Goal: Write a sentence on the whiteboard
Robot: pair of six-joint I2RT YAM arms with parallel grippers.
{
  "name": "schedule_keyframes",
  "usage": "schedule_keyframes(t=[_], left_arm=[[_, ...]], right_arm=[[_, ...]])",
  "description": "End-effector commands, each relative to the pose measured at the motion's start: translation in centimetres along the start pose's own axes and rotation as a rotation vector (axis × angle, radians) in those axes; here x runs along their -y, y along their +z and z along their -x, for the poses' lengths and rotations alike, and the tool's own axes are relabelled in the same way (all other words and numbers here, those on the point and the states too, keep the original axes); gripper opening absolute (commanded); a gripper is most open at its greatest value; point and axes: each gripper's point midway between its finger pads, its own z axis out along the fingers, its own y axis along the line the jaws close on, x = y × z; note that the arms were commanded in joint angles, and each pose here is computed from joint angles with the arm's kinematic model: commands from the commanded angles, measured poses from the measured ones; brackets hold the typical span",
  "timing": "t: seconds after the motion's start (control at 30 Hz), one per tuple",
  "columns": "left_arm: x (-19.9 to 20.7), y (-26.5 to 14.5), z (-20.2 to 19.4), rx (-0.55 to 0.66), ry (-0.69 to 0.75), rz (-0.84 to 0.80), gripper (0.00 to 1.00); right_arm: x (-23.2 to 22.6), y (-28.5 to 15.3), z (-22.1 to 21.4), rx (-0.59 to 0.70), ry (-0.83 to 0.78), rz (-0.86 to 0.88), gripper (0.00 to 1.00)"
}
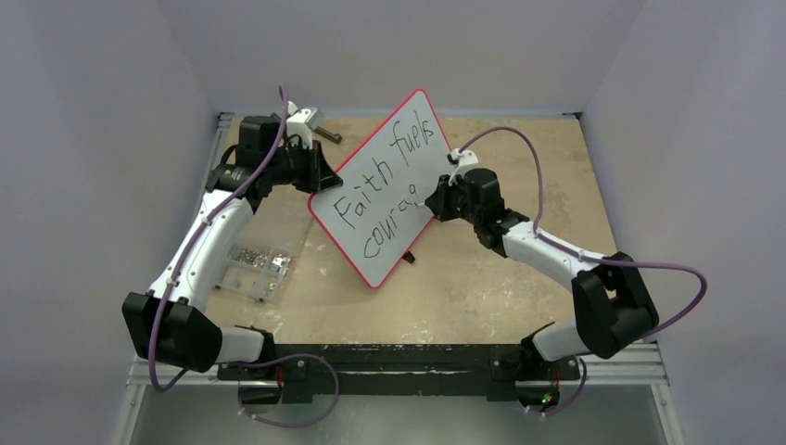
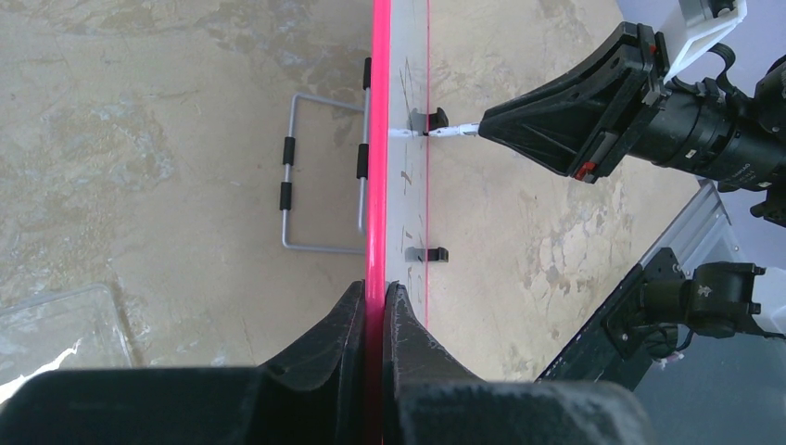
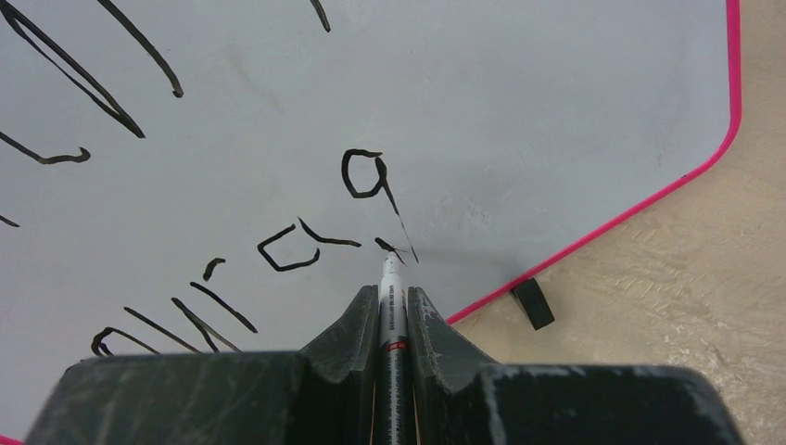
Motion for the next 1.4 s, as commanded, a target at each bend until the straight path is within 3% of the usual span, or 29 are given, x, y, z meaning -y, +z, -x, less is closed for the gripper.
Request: schedule_keyframes(t=[0.0, 1.1, 1.37], left_arm=[[-0.7, -0.9, 1.8, 0.075, 0.096, 0.061, 0.0], [-0.6, -1.0, 1.9, 0.079, 0.098, 0.06, 0.0], [-0.6, -1.0, 1.9, 0.08, 0.098, 0.06, 0.0]], right_arm=[[0.5, 0.1, 0.2, 0.012, -0.019, -0.027, 0.0], [-1.0, 0.7, 5.2, 0.076, -0.041, -0.01, 0.0], [0.7, -1.4, 5.6, 0.116, -0.05, -0.103, 0.0]])
